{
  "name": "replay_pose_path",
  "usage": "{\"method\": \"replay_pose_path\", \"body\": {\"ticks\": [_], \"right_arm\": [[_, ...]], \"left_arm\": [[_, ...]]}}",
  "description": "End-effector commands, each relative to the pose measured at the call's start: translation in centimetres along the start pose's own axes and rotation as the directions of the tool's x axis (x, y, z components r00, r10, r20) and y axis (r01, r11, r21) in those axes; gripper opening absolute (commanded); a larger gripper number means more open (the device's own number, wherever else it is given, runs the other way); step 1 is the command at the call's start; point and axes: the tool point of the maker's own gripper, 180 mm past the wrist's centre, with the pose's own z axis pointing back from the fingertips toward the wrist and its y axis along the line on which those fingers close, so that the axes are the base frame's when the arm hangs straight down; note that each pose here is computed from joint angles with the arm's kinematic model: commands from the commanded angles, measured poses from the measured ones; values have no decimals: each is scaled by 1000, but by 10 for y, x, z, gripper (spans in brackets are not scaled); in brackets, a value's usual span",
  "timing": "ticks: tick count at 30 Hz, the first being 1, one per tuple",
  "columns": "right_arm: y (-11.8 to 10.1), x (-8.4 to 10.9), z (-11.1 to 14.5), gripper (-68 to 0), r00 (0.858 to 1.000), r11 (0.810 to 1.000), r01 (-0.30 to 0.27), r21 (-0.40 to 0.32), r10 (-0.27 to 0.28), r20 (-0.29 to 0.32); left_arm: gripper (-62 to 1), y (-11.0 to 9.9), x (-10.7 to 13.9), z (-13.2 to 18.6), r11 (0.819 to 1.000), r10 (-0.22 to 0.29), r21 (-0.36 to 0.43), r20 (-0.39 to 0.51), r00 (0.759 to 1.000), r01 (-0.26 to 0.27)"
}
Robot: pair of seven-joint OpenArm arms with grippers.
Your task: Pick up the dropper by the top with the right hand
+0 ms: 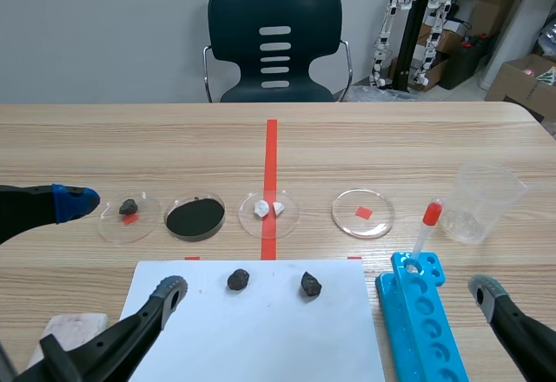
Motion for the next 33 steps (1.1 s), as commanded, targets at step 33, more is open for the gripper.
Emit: {"method": "replay_pose_path", "body": {"ticks": [33], "right_arm": [[-6,4,-9,4,999,999,-49,-9,49,0]], "left_arm": [[14,0,6,0,1000,7,3,25,1000,-7]]}}
